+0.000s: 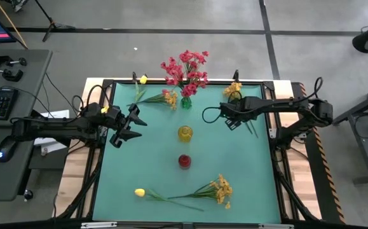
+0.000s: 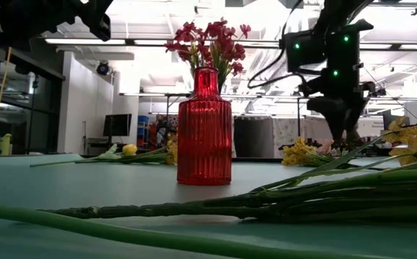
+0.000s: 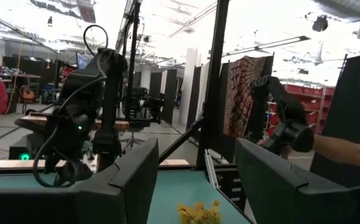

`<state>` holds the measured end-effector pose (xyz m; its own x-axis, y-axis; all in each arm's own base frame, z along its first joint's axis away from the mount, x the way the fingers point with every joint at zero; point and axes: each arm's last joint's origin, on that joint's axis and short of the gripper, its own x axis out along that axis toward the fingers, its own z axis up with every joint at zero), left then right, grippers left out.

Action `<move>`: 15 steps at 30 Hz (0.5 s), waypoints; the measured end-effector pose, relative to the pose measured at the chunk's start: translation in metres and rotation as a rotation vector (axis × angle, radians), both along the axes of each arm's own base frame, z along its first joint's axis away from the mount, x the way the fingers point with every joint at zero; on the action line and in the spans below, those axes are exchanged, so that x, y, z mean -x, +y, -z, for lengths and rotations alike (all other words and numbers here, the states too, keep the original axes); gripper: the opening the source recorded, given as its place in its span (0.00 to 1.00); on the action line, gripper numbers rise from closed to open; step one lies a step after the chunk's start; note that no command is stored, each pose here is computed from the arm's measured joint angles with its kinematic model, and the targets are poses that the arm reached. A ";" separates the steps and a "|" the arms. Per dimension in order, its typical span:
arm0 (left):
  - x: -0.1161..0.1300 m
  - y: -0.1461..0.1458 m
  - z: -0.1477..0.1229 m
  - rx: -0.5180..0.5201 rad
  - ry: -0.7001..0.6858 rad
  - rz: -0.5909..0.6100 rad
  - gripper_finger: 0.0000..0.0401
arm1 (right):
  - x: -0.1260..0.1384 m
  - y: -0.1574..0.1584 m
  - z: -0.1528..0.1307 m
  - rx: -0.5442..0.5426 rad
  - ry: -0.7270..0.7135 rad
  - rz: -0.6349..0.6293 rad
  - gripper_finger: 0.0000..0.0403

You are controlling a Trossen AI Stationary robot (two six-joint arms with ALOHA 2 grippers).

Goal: Sort flowers into vase by color
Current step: Put the top right yellow flowers into the yellow vase

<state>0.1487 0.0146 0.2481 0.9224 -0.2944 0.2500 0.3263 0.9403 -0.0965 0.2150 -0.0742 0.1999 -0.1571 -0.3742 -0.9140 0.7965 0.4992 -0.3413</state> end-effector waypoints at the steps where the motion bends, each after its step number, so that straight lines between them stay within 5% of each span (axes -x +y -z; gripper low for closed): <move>1: 0.000 0.000 0.000 0.000 0.000 0.000 0.50 | 0.001 -0.002 0.003 0.001 -0.009 0.011 0.61; 9: 0.000 0.000 0.000 0.000 0.002 0.000 0.50 | 0.028 -0.015 0.052 -0.116 -0.036 0.060 0.61; 15: 0.000 0.000 0.000 0.001 0.002 -0.003 0.50 | 0.037 -0.019 0.062 -0.117 -0.034 0.073 0.61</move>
